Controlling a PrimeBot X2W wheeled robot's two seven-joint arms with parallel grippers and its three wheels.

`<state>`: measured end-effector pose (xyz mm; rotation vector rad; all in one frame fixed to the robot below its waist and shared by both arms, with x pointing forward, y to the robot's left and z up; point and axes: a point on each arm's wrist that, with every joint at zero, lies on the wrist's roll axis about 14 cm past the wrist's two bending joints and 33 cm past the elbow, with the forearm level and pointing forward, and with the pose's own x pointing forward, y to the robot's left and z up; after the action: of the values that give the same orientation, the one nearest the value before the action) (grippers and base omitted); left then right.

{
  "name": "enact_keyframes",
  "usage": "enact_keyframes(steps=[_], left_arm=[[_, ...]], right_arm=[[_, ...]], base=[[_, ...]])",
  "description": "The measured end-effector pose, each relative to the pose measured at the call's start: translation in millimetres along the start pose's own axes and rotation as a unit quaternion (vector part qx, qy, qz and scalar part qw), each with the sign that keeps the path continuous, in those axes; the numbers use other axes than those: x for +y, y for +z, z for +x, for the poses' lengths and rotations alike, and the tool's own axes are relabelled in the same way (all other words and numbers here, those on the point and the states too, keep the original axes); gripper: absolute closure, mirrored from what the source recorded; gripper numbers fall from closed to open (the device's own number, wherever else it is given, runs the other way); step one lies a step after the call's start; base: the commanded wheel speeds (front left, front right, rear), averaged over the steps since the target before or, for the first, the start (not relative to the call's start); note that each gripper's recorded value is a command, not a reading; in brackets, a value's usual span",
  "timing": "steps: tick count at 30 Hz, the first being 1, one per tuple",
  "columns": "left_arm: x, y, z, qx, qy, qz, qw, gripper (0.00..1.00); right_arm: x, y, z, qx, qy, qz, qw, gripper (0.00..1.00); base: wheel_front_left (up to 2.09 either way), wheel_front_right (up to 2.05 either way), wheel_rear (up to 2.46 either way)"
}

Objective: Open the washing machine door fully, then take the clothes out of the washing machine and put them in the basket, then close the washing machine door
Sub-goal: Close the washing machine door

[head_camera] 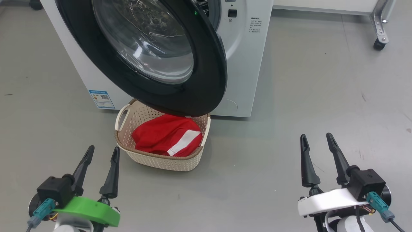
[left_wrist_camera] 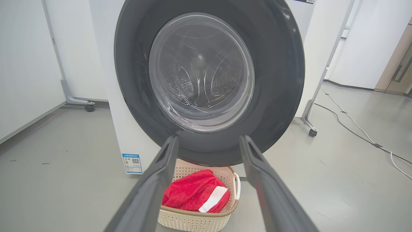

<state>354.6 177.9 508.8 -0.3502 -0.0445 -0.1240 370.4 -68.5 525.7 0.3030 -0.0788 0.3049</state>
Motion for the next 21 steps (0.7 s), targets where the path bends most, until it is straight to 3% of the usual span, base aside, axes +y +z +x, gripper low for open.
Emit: enact_keyframes(steps=[15, 16, 17, 18, 21], left_arm=[[2.2, -4.8, 0.5, 0.004, 0.006, -0.001, 1.000, 0.00], [2.2, -5.2, 0.6, 0.004, 0.006, -0.002, 1.000, 0.00], [2.1, -5.7, 0.8, 0.005, 0.007, -0.002, 1.000, 0.00], [2.2, -6.5, 1.0, 0.005, 0.008, -0.004, 1.000, 0.00], [2.0, -9.0, 1.6, 0.008, 0.010, -0.008, 1.000, 0.00]], right_arm=[[-0.9, -4.2, 1.5, 0.006, -0.001, 0.002, 1.000, 0.00], [-0.6, -3.9, 1.8, 0.005, 0.000, 0.002, 1.000, 0.31], [-0.3, -3.0, 2.5, 0.004, 0.001, 0.003, 1.000, 0.74], [0.1, -2.4, 3.5, 0.003, 0.002, 0.003, 1.000, 1.00], [2.0, -2.6, 7.1, 0.003, 0.013, -0.006, 1.000, 1.00]], base=[[0.00, 0.00, 0.00], [0.00, 0.00, 0.00], [0.00, 0.00, 0.00], [0.00, 0.00, 0.00], [0.00, 0.00, 0.00]])
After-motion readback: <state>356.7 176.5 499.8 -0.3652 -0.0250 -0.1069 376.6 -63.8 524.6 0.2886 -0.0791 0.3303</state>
